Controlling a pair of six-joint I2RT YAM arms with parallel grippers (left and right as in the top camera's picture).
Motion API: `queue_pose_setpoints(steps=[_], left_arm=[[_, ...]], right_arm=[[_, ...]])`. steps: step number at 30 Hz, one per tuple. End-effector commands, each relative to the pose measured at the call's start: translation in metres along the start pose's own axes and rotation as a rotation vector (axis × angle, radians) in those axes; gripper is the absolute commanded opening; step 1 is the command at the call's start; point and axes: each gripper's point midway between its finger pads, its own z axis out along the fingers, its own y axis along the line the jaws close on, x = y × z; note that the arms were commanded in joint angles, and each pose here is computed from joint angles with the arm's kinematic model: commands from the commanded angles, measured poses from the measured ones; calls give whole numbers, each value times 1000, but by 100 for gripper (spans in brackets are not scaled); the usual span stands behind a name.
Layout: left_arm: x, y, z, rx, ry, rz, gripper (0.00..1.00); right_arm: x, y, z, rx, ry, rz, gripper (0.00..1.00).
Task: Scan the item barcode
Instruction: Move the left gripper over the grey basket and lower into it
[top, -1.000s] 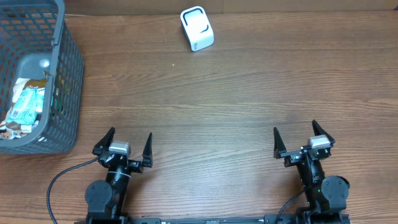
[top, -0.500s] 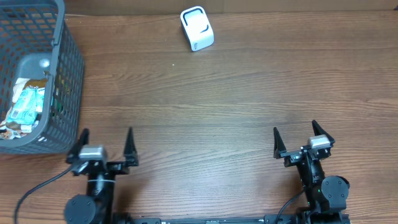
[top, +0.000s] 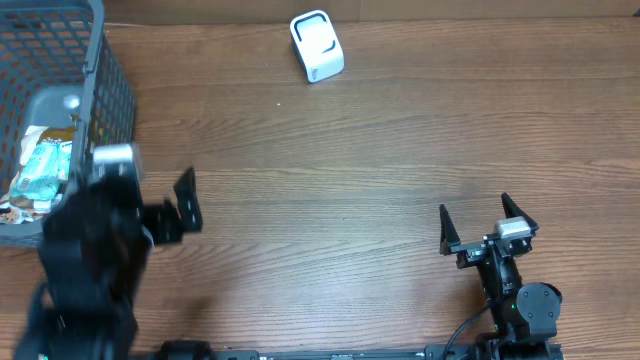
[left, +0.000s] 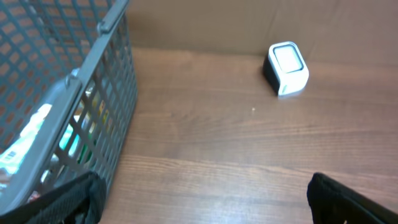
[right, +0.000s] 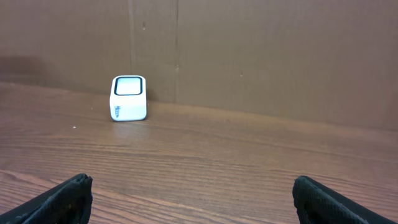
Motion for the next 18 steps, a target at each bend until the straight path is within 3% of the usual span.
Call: queue_pose_setpoints(steps=[1, 7, 18], left_arm=[[-31, -3, 15, -14, 87, 33, 100], [-70, -16, 49, 6, 170, 36, 100], [-73, -5, 87, -79, 211, 44, 100]], right_arm=[[3, 2, 0, -10, -1, -5, 100], [3, 2, 0, -10, -1, -5, 100], [3, 2, 0, -10, -1, -5, 100]])
